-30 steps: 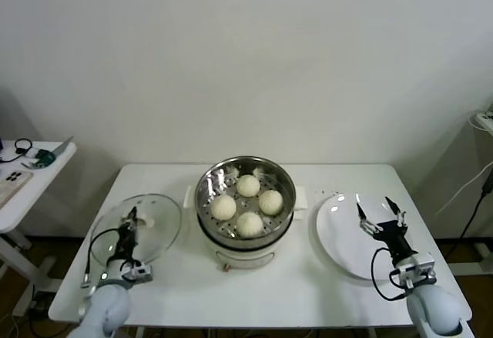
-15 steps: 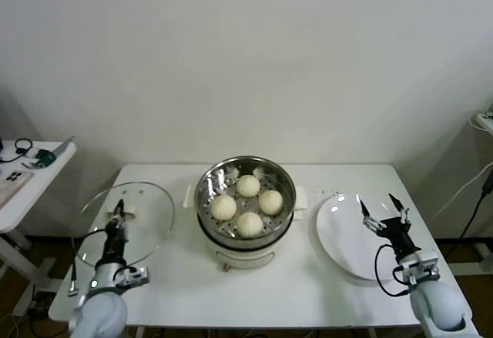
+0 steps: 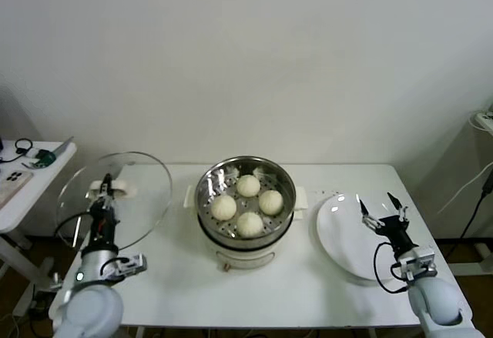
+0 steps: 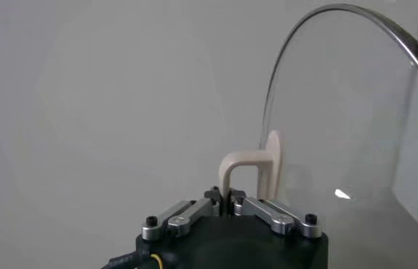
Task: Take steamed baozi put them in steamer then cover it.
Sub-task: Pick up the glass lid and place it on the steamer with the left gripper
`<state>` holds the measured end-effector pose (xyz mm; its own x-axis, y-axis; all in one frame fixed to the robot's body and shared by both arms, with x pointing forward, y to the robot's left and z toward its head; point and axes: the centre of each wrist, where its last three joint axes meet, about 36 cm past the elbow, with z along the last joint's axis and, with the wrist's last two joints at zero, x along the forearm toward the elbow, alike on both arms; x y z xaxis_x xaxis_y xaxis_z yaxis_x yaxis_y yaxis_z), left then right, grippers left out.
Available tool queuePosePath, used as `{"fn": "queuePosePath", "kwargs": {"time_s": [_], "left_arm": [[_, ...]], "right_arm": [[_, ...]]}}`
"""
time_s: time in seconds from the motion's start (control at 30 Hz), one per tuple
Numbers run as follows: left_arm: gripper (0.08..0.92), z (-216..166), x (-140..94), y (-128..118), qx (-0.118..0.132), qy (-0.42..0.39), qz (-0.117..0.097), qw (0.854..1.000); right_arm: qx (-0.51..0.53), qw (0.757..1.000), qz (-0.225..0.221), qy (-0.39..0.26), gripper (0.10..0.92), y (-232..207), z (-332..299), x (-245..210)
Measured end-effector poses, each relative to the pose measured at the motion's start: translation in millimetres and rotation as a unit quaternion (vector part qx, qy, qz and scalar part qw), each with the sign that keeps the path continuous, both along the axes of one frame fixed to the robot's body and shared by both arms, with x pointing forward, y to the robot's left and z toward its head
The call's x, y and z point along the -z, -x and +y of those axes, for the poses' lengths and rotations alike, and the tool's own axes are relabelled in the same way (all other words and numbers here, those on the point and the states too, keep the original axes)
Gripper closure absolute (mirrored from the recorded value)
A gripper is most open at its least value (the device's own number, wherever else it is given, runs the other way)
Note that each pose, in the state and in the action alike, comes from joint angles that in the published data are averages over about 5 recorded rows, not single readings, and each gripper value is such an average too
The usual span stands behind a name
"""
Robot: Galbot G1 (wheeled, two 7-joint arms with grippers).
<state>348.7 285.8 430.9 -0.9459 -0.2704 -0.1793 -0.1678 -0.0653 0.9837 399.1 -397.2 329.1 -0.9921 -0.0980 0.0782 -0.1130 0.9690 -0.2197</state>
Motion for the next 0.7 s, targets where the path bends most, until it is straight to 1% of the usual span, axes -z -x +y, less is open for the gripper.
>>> {"fn": "queuePosePath", "kwargs": {"time_s": [0.13,0.27,0.43,0.7], "left_arm": [[0.850,-12,-14,0,0.001,0.006,-0.005,1.000],[0.850,-28,-21,-3,0.006,0.009,-0.004,1.000],[0.850,-55,-22,-6,0.019,0.017,0.004,1.000],[0.850,-106,-15,-17,0.043,0.033,0.024,0.998]], "right_arm": [[-0.003,1.000,0.001,0.000,0.200,-3,3,2],[-0.005,1.000,0.000,0.000,0.200,-7,6,4],[-0.005,1.000,0.001,-0.002,0.200,-9,8,8],[0.001,1.000,0.003,0.000,0.200,-8,5,12]]}}
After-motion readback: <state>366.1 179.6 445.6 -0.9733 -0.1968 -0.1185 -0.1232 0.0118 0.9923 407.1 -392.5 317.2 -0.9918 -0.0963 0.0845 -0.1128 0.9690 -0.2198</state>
